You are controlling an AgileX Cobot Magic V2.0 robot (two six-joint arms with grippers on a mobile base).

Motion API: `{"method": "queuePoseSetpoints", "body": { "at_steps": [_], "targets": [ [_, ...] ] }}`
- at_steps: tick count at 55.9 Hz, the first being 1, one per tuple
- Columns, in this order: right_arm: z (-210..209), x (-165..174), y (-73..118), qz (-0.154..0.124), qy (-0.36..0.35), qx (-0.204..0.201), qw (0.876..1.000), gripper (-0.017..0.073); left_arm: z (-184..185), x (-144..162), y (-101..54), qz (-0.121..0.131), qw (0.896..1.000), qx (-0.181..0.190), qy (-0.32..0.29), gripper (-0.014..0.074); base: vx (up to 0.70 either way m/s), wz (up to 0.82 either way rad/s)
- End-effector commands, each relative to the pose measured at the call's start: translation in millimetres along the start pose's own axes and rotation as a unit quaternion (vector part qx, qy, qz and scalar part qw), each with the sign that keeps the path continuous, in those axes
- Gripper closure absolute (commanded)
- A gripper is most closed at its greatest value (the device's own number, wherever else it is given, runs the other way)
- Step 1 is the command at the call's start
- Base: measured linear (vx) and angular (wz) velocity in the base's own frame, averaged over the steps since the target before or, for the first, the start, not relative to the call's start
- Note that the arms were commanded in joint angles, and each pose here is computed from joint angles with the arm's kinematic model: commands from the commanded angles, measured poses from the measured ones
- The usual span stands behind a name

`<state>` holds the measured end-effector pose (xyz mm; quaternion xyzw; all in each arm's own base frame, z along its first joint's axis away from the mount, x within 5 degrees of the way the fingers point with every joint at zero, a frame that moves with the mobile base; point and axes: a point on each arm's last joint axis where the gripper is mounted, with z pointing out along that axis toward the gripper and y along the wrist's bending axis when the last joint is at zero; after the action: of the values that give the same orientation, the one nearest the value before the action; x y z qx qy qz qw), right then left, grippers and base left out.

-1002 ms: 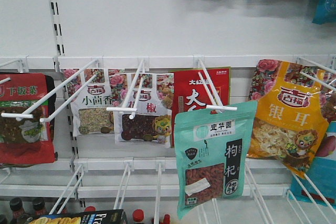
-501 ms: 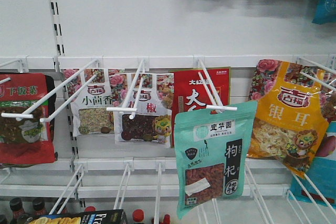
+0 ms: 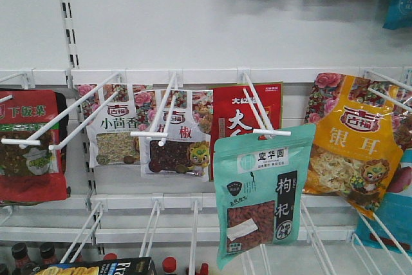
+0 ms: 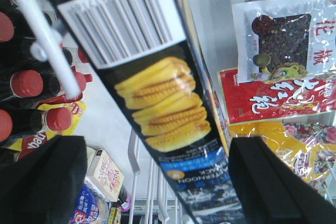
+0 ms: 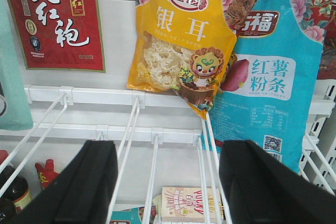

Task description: Pick snacks and fruit into basket

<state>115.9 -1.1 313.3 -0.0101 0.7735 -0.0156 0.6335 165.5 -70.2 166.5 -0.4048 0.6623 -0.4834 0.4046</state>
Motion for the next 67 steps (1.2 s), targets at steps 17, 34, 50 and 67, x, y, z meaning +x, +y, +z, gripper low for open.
{"method": "queuePoseSetpoints", "body": {
  "at_steps": [17, 34, 50, 67],
  "targets": [
    [-0.9, -16.7, -0.9, -0.008, -0.052, 0.003, 0.999, 0.0069, 30.9, 1.7, -25.6, -0.006, 0.998, 0.068, -0.012, -0.0022, 0.00, 0.00],
    [-0.9, -16.7, -0.9, -0.008, -0.052, 0.003, 0.999, 0.0069, 41.5, 2.7, -30.0, -0.006, 0.997, 0.076, -0.014, 0.0067, 0.00, 0.00],
    [-0.9, -16.7, -0.9, -0.008, -0.052, 0.003, 0.999, 0.0069, 41.5, 2.7, -30.1, -0.006, 0.997, 0.077, -0.014, 0.0287, 0.00, 0.00],
    [-0.9, -16.7, -0.9, -0.008, -0.052, 0.003, 0.999, 0.0069, 40.4, 1.6, -34.8, -0.006, 0.995, 0.100, -0.019, 0.0382, 0.00, 0.00]
  ]
}}
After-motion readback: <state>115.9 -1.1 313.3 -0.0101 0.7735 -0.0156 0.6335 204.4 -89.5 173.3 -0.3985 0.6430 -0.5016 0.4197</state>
